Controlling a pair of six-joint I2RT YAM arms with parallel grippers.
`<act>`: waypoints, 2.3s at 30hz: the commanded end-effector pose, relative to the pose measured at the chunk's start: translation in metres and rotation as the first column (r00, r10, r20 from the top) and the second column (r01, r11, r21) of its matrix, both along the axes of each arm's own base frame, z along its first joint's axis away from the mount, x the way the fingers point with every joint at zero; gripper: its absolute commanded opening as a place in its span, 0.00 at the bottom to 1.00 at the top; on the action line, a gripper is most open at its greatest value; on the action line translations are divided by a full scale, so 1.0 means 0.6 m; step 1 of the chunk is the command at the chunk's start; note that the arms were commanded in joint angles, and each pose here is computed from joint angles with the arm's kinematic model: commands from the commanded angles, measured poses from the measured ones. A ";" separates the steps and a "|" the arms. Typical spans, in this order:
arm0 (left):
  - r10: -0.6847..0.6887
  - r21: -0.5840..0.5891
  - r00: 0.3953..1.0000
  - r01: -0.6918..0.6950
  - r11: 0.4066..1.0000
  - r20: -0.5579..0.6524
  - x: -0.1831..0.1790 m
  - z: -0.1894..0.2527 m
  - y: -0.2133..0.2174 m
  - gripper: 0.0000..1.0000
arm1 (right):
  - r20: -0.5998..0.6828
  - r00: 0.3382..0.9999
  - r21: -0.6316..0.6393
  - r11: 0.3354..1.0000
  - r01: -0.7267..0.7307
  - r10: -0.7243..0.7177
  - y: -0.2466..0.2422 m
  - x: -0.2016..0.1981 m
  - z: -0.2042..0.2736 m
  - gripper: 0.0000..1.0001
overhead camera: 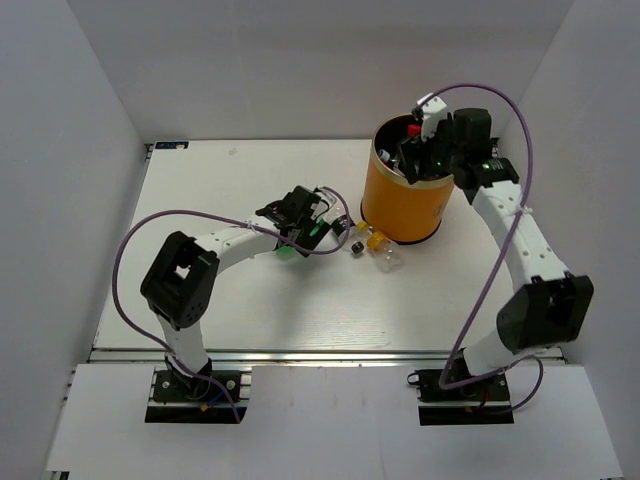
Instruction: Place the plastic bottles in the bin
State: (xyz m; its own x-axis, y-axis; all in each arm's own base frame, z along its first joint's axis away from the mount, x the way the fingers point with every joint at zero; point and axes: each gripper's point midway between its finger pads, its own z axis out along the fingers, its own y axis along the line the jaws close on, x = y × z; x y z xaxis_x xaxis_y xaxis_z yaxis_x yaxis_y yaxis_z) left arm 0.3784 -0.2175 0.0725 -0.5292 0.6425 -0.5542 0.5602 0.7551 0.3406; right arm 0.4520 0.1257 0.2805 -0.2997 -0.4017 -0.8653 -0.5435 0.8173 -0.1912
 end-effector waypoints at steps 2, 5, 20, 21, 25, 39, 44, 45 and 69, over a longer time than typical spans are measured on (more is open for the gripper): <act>0.009 0.006 0.999 -0.009 1.000 0.047 0.031 0.022 -0.002 0.99 | 0.115 0.989 0.104 0.989 -0.109 0.097 0.017 -0.077 0.064 0.90; -0.005 0.015 1.000 0.004 1.000 0.016 0.038 -0.002 -0.006 0.99 | 0.128 0.981 0.131 0.978 -0.161 0.144 0.021 -0.133 0.068 0.90; -0.015 -0.020 0.997 0.014 1.000 -0.071 0.020 0.010 -0.022 0.21 | 0.123 0.966 0.093 0.966 -0.241 0.229 0.004 -0.282 0.001 0.89; -0.028 -0.061 0.999 0.025 0.998 -0.046 0.017 0.038 -0.037 0.19 | 0.096 0.968 0.086 0.967 -0.240 0.232 0.003 -0.288 -0.020 0.87; -0.111 -0.279 0.992 0.122 0.952 0.057 0.004 0.182 -0.091 0.13 | 0.058 0.961 0.061 0.960 -0.273 0.270 0.001 -0.313 -0.065 0.48; -0.284 -0.668 0.870 0.492 0.557 0.403 0.004 0.558 -0.294 0.12 | -0.013 0.964 0.005 0.964 -0.266 0.266 -0.019 -0.351 -0.154 0.36; -0.286 -0.736 0.846 0.532 0.418 0.449 0.012 0.579 -0.355 0.15 | -0.002 0.965 0.006 0.965 -0.264 0.264 -0.020 -0.354 -0.154 0.40; -0.282 -0.742 0.839 0.543 0.392 0.466 0.015 0.589 -0.362 0.18 | -0.005 0.964 0.007 0.964 -0.266 0.266 -0.019 -0.355 -0.156 0.43; 0.036 -0.786 0.896 0.369 0.496 0.443 0.068 0.627 -0.315 1.00 | -0.047 0.934 -0.051 0.933 -0.356 0.354 -0.005 -0.341 -0.208 0.80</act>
State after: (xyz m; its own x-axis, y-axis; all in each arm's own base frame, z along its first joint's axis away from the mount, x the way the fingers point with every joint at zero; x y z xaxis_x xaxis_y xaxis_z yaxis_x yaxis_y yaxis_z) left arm 0.4468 -0.4627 0.3662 -0.2093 -0.1227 -0.9701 0.7624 0.6007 -0.2405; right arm 0.2399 0.1158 0.1566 -0.2349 -0.5107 -0.8271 -0.7773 0.6095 -0.1556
